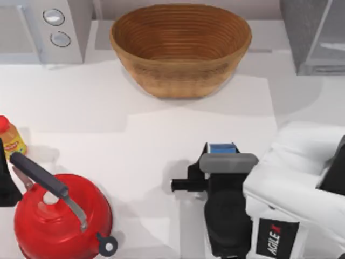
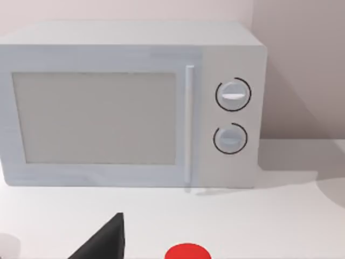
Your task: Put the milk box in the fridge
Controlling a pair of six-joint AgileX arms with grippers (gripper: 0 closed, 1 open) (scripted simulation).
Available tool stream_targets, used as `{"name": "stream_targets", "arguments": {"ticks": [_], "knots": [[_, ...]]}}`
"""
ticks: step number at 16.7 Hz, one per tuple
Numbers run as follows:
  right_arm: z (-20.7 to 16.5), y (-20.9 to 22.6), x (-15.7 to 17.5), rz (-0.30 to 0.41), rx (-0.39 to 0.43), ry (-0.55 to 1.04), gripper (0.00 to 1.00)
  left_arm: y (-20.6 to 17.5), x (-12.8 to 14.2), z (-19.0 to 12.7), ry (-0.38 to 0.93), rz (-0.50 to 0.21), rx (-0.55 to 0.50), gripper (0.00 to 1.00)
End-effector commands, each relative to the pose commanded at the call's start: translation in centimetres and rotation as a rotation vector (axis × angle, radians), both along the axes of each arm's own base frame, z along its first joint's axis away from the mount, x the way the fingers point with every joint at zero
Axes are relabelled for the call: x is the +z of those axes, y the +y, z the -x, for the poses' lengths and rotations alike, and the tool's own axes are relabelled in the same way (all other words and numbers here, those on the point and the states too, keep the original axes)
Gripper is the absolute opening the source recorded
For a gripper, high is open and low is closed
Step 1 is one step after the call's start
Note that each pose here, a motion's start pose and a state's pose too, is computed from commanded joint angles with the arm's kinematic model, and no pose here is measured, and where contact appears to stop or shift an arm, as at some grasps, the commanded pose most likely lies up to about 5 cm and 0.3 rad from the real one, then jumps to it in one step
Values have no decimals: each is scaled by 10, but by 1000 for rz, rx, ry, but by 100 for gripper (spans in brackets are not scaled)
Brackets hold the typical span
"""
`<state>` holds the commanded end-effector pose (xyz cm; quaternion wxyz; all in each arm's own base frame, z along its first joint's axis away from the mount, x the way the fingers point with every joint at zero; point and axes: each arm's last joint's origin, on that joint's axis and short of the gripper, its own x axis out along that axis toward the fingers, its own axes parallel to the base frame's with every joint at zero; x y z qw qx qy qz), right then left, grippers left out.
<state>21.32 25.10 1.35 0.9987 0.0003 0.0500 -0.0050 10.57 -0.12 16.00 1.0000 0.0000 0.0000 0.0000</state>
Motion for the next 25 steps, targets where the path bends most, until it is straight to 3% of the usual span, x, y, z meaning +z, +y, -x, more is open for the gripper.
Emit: {"name": "stream_targets", "arguments": {"ticks": [7, 10, 18, 25], "knots": [[1, 2, 6, 10, 9, 6, 0, 0, 0, 0, 0, 0, 0, 100], [0, 8, 30, 18, 28, 10, 0, 0, 0, 0, 0, 0, 0, 100], [0, 4, 135, 11, 18, 6, 0, 0, 0, 0, 0, 0, 0, 100], [2, 1, 149, 0, 5, 2, 0, 0, 0, 0, 0, 0, 0, 100]]}}
